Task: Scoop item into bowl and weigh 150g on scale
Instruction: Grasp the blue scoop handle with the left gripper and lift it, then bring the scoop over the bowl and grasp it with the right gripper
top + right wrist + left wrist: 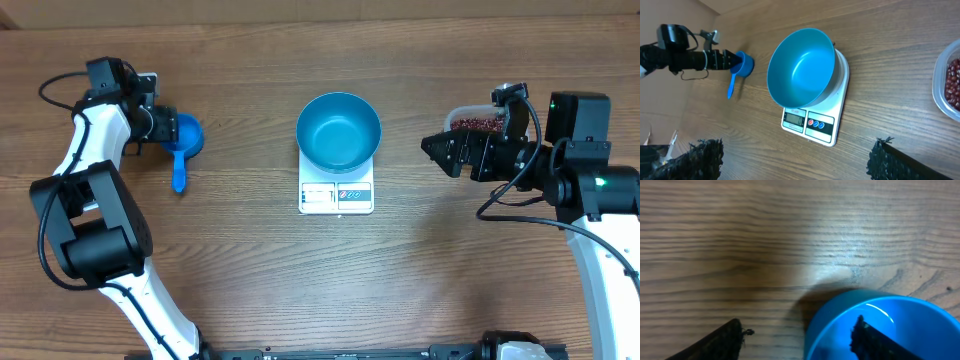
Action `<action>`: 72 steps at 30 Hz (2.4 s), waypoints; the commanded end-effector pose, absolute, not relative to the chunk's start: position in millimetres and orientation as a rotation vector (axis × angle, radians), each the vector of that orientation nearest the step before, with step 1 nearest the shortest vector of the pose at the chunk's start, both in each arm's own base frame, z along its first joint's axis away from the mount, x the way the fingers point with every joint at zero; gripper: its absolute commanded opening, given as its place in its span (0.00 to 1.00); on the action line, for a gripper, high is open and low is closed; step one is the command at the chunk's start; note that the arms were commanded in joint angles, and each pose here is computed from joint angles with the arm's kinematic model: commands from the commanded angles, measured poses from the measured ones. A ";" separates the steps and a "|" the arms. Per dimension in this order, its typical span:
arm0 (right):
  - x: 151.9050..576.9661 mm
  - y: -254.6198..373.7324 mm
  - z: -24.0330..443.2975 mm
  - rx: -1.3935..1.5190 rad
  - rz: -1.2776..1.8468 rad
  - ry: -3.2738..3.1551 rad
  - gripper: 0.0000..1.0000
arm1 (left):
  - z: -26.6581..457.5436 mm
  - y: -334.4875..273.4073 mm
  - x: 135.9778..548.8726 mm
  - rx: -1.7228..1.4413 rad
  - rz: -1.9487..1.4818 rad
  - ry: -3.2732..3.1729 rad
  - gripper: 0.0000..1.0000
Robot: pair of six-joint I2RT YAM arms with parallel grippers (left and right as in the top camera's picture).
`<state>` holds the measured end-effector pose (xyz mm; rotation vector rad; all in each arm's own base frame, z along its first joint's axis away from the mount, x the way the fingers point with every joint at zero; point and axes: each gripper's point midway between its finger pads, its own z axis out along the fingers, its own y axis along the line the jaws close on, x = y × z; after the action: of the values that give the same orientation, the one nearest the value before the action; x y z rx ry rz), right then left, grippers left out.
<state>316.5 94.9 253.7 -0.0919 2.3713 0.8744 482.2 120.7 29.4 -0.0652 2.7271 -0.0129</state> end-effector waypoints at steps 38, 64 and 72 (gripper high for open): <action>363.6 186.3 309.8 0.223 1.039 2.146 0.76 | 195.5 -87.7 467.3 -1.277 -0.797 2.530 0.04; 384.1 214.4 259.8 0.274 0.966 2.249 0.25 | 196.1 -233.1 417.3 -1.137 -0.878 2.715 0.04; 384.9 214.8 261.3 0.271 0.969 2.242 0.14 | 195.0 -233.7 412.9 -1.108 -0.876 2.743 0.04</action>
<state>382.9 212.6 248.4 0.2931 2.2760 0.9647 416.4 -229.6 184.0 -1.1831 2.7315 -0.8418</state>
